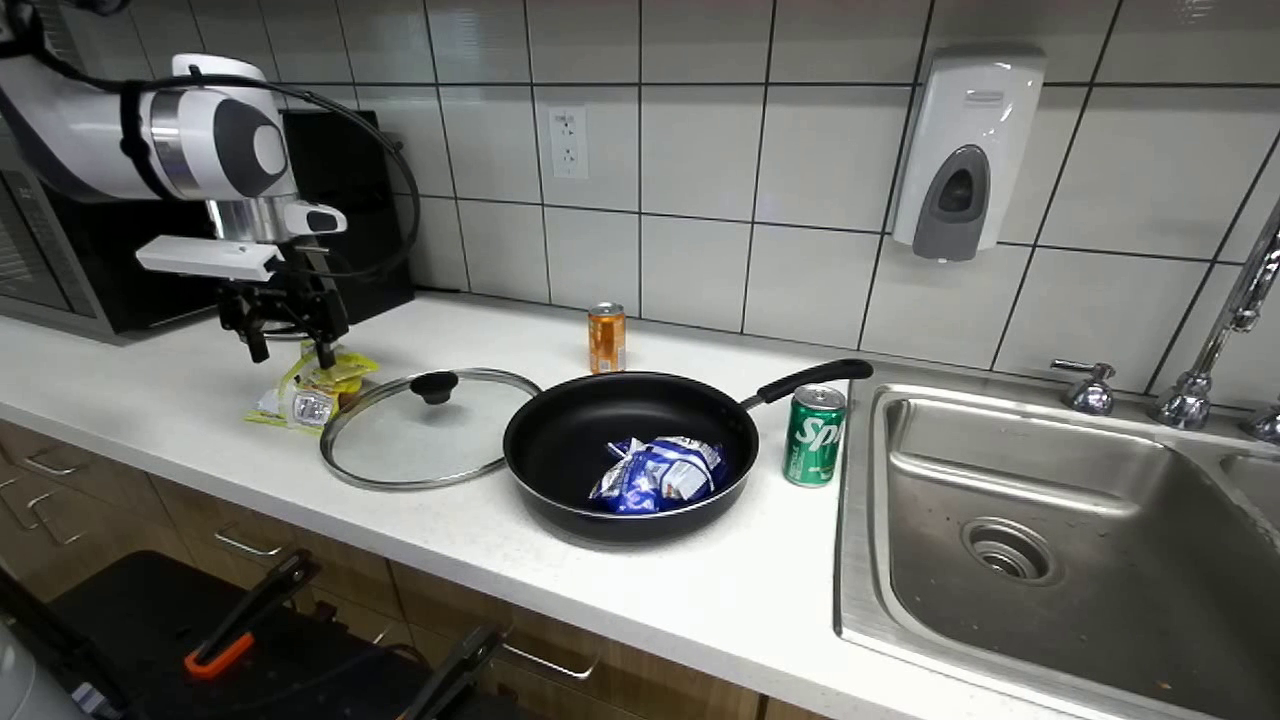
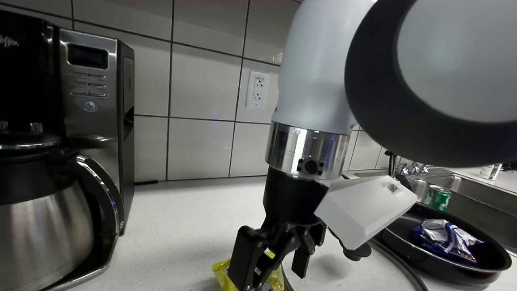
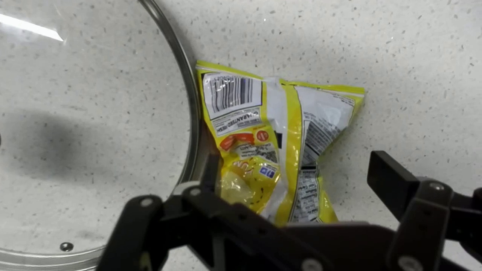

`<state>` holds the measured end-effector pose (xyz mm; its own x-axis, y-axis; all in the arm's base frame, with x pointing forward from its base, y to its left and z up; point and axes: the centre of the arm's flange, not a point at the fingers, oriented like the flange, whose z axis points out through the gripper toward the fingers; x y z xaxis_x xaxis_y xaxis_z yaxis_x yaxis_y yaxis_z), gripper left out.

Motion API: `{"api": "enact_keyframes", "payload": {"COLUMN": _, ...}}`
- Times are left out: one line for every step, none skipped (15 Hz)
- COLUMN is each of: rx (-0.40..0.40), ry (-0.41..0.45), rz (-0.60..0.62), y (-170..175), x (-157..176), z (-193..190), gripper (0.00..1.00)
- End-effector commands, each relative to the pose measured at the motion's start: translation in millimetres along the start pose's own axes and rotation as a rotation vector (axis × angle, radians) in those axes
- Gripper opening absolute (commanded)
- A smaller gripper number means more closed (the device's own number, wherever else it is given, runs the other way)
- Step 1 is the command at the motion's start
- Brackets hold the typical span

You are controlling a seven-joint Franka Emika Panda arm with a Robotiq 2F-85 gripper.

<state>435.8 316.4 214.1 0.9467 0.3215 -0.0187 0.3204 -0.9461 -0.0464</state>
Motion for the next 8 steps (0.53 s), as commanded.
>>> {"api": "enact_keyframes", "payload": {"rx": -0.022, "ry": 0.016, "rz": -0.005, "y": -7, "x": -1, "z": 0, "gripper": 1.0}}
{"api": "enact_keyframes", "payload": {"rx": -0.029, "ry": 0.022, "rz": -0.004, "y": -5, "x": -1, "z": 1, "gripper": 1.0}}
{"api": "enact_keyframes", "payload": {"rx": -0.03, "ry": 0.03, "rz": -0.006, "y": -5, "x": -1, "z": 3, "gripper": 1.0}}
{"api": "enact_keyframes", "payload": {"rx": -0.036, "ry": 0.036, "rz": -0.008, "y": -4, "x": -1, "z": 4, "gripper": 1.0}}
{"api": "enact_keyframes", "payload": {"rx": -0.047, "ry": 0.045, "rz": -0.011, "y": -2, "x": -1, "z": 5, "gripper": 1.0}}
{"api": "enact_keyframes", "payload": {"rx": -0.054, "ry": 0.054, "rz": -0.01, "y": 2, "x": 0, "z": 6, "gripper": 1.0}}
{"api": "enact_keyframes", "payload": {"rx": -0.059, "ry": 0.066, "rz": -0.01, "y": 6, "x": 1, "z": 7, "gripper": 1.0}}
{"api": "enact_keyframes", "payload": {"rx": -0.062, "ry": 0.076, "rz": -0.012, "y": 9, "x": 3, "z": 7, "gripper": 1.0}}
